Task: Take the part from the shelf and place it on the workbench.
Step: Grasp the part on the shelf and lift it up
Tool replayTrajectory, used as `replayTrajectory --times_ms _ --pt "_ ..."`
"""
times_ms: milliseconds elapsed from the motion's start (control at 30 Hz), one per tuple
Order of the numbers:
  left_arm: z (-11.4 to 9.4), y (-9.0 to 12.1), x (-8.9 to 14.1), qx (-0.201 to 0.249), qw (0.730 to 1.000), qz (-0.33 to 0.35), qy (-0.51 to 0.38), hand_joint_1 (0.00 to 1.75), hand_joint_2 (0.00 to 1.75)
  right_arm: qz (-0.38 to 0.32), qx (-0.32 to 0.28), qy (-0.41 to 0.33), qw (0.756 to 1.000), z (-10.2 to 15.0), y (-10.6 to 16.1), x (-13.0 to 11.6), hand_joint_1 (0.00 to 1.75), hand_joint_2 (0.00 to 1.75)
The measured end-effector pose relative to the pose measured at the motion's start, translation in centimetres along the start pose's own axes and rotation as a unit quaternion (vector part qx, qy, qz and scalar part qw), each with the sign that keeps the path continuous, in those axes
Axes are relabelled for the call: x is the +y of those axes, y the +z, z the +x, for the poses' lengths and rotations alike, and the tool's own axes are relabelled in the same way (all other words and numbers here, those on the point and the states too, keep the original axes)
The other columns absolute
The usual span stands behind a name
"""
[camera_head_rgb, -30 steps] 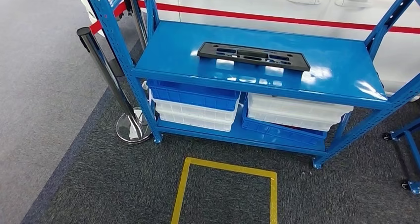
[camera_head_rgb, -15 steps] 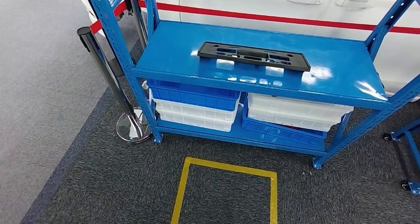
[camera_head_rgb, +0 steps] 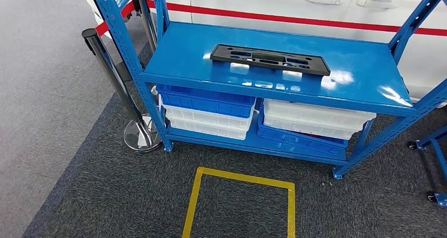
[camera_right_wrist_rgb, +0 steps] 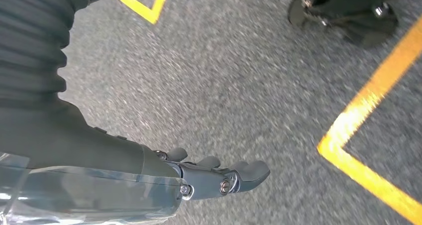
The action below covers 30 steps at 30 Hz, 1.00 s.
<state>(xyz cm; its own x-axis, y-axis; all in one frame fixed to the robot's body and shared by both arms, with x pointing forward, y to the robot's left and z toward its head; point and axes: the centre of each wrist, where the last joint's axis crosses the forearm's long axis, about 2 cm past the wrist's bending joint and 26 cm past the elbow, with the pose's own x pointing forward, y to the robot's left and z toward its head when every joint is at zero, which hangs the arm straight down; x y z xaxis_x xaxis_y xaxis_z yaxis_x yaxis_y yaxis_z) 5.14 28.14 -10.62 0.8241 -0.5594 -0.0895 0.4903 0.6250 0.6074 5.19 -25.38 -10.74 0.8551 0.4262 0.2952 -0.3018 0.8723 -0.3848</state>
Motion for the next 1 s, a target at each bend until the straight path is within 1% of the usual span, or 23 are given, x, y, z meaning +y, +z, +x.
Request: replayTrajectory --times_ms 33,167,267,400,567,733,833,900,1000 --pt "-0.2 -0.3 0.4 0.003 1.0 0.005 0.0 0.0 1.75 -0.004 -0.002 -0.001 1.0 -0.1 -0.1 -0.2 0.0 1.75" --pt "-1.0 -1.3 1.7 0.01 1.0 0.019 0.015 0.0 1.75 -0.014 -0.007 -0.007 1.0 -0.3 -0.3 -0.8 0.0 1.75" --pt "-1.8 -2.6 3.7 0.017 0.997 0.033 0.071 0.0 1.75 -0.016 -0.008 -0.016 1.0 -0.4 -0.4 -1.0 0.0 1.75" --pt "-3.4 -4.2 6.1 0.051 0.988 0.052 0.139 0.0 1.75 -0.01 0.0 -0.019 1.0 -0.5 -0.4 -1.0 0.0 1.75" --pt "-4.9 -5.2 7.7 0.076 0.982 0.069 0.157 0.0 1.75 -0.005 0.006 -0.02 1.0 -0.5 -0.4 -1.0 0.0 1.75" --pt "-5.1 -5.3 7.9 0.085 0.981 0.071 0.158 0.0 1.75 0.005 0.008 -0.02 1.0 -0.5 -0.4 -0.9 0.0 1.75" --pt "-4.9 -5.1 7.7 0.091 0.981 0.066 0.155 0.0 1.75 0.008 -0.012 -0.02 1.0 -0.5 -0.3 -0.8 0.0 1.75" --pt "-4.4 -4.8 7.0 0.09 0.984 0.06 0.14 0.0 1.75 0.005 -0.044 -0.019 0.999 -0.2 -0.3 -0.7 0.0 1.75" --pt "-3.3 -3.6 5.0 0.067 0.993 0.045 0.087 0.0 1.75 0.001 -0.135 -0.023 0.991 1.0 -0.4 -0.5 0.0 1.75"
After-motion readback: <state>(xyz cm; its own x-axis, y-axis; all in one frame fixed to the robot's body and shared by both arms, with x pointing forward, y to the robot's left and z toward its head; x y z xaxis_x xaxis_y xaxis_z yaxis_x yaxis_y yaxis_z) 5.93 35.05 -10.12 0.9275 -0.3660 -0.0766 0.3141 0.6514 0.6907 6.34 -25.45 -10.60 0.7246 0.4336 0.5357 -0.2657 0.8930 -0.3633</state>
